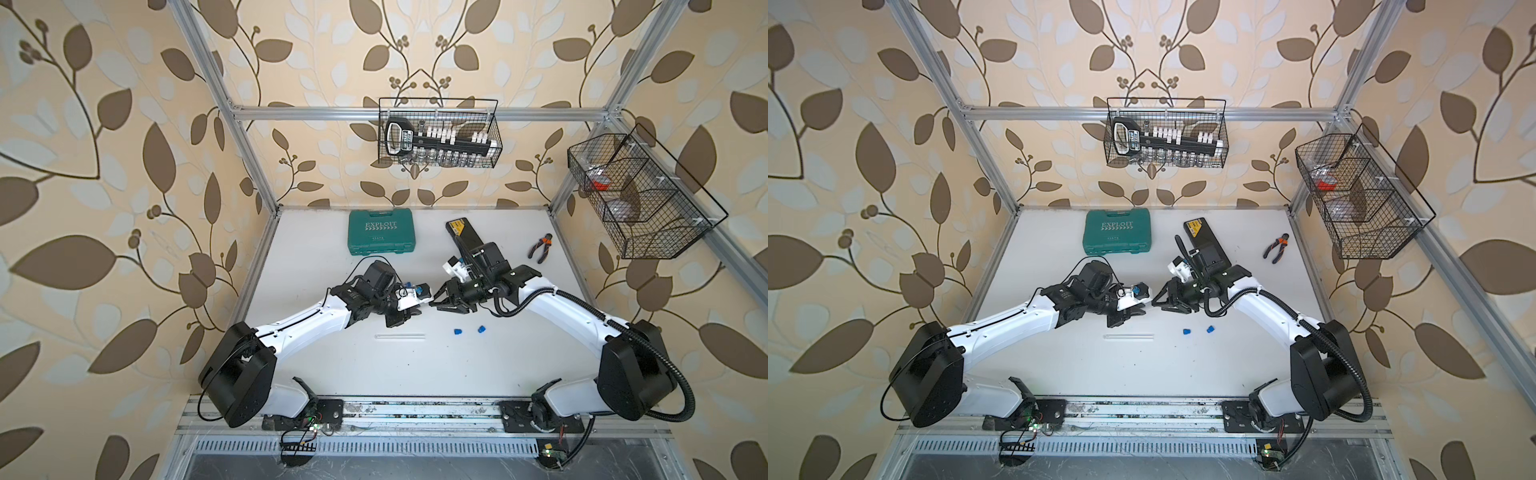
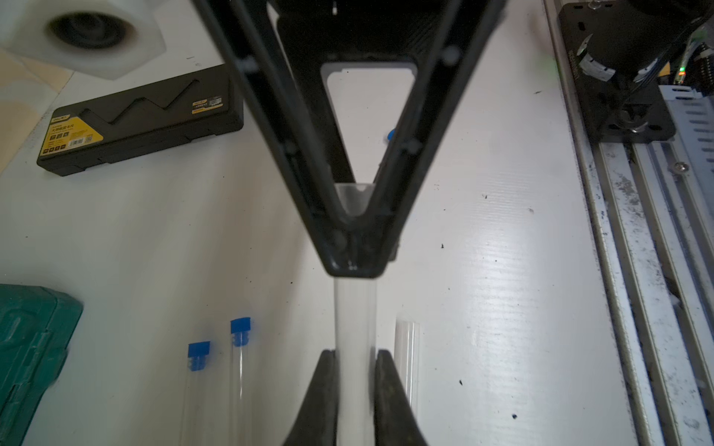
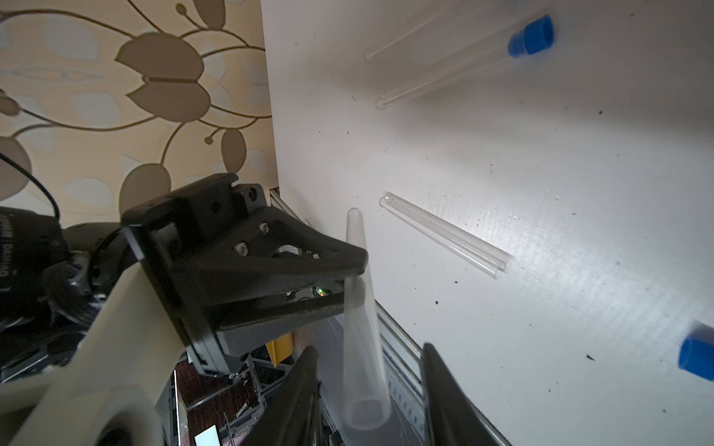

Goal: Insert stoppers into test tubes
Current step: Pick up the test tube at the center of the board.

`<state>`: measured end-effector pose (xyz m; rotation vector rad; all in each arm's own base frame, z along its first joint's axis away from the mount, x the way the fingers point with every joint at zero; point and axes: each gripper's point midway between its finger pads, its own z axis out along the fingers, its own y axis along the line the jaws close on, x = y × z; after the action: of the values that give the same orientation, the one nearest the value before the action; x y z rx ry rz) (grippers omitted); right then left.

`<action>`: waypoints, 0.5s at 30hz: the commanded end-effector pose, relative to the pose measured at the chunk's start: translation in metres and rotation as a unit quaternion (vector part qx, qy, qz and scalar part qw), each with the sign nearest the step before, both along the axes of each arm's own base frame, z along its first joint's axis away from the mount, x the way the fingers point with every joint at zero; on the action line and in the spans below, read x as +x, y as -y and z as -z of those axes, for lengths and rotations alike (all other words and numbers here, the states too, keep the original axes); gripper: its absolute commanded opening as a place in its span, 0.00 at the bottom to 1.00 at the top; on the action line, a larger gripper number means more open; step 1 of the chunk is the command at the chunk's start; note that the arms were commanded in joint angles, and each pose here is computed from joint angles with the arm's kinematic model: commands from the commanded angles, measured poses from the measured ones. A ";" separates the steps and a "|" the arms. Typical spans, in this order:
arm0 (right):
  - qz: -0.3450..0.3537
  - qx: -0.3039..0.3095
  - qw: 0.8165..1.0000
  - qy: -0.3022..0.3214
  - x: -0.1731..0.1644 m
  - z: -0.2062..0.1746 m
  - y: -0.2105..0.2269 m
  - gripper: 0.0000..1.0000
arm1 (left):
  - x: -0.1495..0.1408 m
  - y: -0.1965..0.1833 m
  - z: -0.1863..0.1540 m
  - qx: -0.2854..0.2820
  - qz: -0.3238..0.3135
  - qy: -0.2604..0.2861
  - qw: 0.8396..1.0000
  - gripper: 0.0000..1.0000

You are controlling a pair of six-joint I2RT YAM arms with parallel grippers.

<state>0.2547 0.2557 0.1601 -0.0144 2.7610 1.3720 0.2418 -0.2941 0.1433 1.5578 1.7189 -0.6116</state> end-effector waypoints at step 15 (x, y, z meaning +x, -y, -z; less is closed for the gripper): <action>-0.004 0.013 1.000 0.004 0.004 -0.007 -0.007 0.25 | -0.002 0.006 -0.020 -0.029 0.014 0.024 0.999 0.09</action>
<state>0.2561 0.2572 0.1614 -0.0043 2.7547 1.3836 0.2434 -0.2954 0.1454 1.5525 1.7072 -0.6091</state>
